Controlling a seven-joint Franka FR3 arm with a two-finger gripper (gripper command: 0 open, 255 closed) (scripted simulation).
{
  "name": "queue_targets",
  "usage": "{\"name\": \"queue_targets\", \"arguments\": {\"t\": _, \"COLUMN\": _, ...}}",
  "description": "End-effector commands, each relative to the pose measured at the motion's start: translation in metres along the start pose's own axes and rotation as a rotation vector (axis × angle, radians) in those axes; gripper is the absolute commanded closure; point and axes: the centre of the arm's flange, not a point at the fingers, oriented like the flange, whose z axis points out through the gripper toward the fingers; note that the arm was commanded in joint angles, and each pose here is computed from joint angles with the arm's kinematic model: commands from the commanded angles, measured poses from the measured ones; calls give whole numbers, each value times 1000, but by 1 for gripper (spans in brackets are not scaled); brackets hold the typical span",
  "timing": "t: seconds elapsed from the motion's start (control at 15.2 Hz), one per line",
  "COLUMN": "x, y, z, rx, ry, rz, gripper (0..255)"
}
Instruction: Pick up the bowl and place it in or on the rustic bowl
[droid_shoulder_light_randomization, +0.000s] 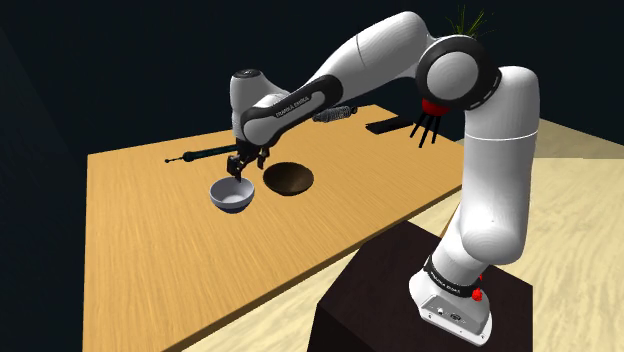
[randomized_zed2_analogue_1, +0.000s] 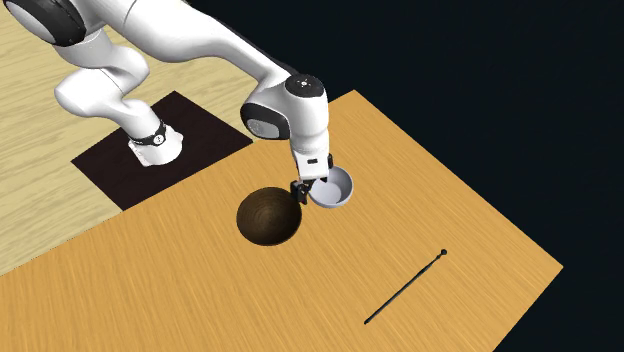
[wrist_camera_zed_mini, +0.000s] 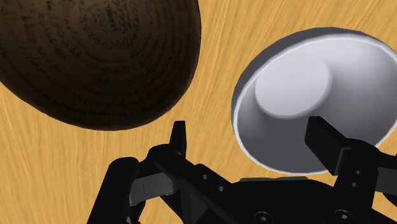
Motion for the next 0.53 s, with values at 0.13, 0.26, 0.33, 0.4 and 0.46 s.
{"name": "queue_targets", "arguments": {"t": 0.13, "x": 0, "y": 0, "z": 22, "rx": 0, "ry": 1, "rz": 0, "gripper": 0}}
{"name": "queue_targets", "arguments": {"t": 0.26, "x": 0, "y": 0, "z": 30, "rx": 0, "ry": 1, "rz": 0, "gripper": 0}}
{"name": "queue_targets", "arguments": {"t": 0.33, "x": 0, "y": 0, "z": 30, "rx": 0, "ry": 1, "rz": 0, "gripper": 0}}
{"name": "queue_targets", "arguments": {"t": 0.4, "x": 0, "y": 0, "z": 30, "rx": 0, "ry": 1, "rz": 0, "gripper": 0}}
{"name": "queue_targets", "arguments": {"t": 0.46, "x": 0, "y": 0, "z": 30, "rx": 0, "ry": 1, "rz": 0, "gripper": 0}}
